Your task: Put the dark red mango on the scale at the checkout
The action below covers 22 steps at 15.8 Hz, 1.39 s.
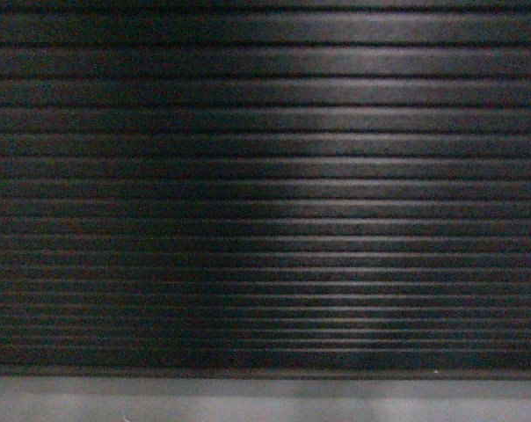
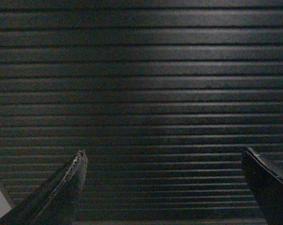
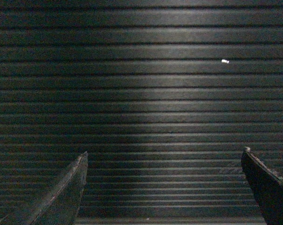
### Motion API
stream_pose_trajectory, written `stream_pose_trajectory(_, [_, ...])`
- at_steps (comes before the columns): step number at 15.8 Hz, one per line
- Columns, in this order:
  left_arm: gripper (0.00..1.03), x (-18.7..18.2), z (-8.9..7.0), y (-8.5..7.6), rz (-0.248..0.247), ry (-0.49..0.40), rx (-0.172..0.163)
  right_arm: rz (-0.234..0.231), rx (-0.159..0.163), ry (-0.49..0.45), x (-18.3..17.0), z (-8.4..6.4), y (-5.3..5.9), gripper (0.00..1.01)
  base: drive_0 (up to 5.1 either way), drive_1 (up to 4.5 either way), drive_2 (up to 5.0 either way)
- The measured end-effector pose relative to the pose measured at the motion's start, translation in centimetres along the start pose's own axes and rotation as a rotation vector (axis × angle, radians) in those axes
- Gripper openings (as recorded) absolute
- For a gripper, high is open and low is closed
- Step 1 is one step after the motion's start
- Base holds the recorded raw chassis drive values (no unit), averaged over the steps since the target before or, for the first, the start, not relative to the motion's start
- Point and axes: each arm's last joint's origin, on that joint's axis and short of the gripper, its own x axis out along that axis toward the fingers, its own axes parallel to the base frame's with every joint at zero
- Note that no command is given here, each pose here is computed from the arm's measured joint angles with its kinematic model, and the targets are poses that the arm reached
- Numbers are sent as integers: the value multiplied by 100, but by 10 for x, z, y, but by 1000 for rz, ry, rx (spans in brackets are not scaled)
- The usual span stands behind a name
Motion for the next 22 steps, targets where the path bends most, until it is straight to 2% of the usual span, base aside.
stream_pose_trajectory(6, [98, 0, 0, 0, 1, 0, 10, 2, 0, -1, 0, 0, 0, 98, 0, 0, 0])
stream_pose_trajectory(22, [98, 0, 0, 0, 2, -2, 10, 1, 1, -3, 0, 0, 0, 98, 0, 0, 0])
